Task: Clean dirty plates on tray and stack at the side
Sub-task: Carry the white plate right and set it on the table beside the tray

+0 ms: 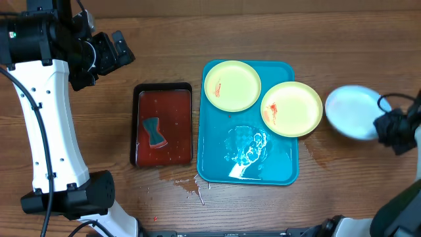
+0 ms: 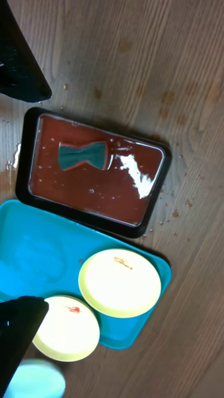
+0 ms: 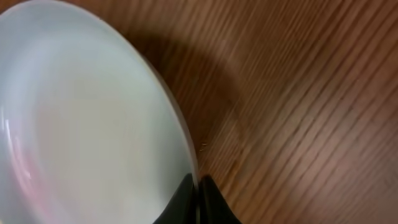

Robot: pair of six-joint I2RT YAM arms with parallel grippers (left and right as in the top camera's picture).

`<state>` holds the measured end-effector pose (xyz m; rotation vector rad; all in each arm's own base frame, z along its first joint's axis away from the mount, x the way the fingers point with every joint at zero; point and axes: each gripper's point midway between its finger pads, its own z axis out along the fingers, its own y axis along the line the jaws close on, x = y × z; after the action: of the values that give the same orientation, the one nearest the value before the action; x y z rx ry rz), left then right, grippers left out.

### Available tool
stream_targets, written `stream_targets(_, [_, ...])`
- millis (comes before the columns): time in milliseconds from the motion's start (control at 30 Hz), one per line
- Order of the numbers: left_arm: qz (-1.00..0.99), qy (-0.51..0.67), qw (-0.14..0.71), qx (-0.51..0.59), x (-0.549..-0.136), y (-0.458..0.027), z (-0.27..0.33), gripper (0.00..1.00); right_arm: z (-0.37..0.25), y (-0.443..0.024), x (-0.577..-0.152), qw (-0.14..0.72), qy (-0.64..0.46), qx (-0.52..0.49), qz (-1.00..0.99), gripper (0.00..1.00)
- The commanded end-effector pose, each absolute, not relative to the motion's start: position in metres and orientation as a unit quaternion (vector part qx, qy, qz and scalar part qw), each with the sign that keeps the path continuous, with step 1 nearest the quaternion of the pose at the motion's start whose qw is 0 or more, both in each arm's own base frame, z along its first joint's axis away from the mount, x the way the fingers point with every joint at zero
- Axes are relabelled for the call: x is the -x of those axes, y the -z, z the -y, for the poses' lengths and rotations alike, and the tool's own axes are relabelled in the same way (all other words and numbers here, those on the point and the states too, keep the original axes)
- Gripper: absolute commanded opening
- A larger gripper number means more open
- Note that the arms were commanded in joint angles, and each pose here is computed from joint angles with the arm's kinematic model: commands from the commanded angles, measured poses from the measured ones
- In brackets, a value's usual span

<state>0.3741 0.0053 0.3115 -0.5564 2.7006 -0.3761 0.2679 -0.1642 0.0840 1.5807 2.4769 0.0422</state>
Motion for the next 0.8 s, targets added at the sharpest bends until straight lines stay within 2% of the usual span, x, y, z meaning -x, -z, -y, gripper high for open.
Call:
stream_targets(0, [-0.953, 0.13, 0.201, 0.183, -0.37, -0.325, -0.006, 1.0, 0.158, -0.049, -0.248, 0.08, -0.008, -0.554, -0.829, 0.04])
stream_targets(167, [-0.953, 0.13, 0.201, 0.183, -0.37, -0.325, -0.006, 1.0, 0.132, -0.024, -0.232, 0.045, -0.007, -0.539, -0.841, 0.06])
stream_targets(200, [-0.953, 0.13, 0.201, 0.183, -0.37, -0.325, -0.006, 1.0, 0.125, -0.025, -0.235, 0.041, -0.007, -0.526, -0.849, 0.16])
stream_targets(300, [-0.953, 0.13, 0.201, 0.183, -0.37, -0.325, -0.006, 1.0, 0.114, -0.044, -0.248, 0.055, -0.017, -0.496, -0.867, 0.33])
stream_targets(433, [-0.954, 0.13, 0.201, 0.183, -0.37, -0.325, -0.006, 1.0, 0.07, -0.112, -0.295, 0.156, -0.097, -0.339, -0.923, 0.61])
stream_targets(533, [-0.953, 0.13, 0.201, 0.183, -0.37, -0.325, -0.006, 1.0, 0.037, -0.122, -0.322, 0.201, -0.128, -0.236, -0.942, 0.63])
stream_targets(667, [-0.953, 0.13, 0.201, 0.183, -0.37, -0.325, -0.006, 1.0, 0.04, -0.085, -0.342, 0.213, -0.049, -0.21, -0.953, 0.65])
stream_targets(700, [-0.953, 0.13, 0.201, 0.183, -0.37, -0.325, -0.006, 1.0, 0.033, -0.065, -0.351, 0.202, -0.054, -0.202, -0.957, 0.64])
stream_targets(767, [-0.954, 0.13, 0.201, 0.183, -0.37, -0.325, -0.006, 1.0, 0.033, -0.042, -0.355, 0.184, -0.039, -0.198, -0.962, 0.56])
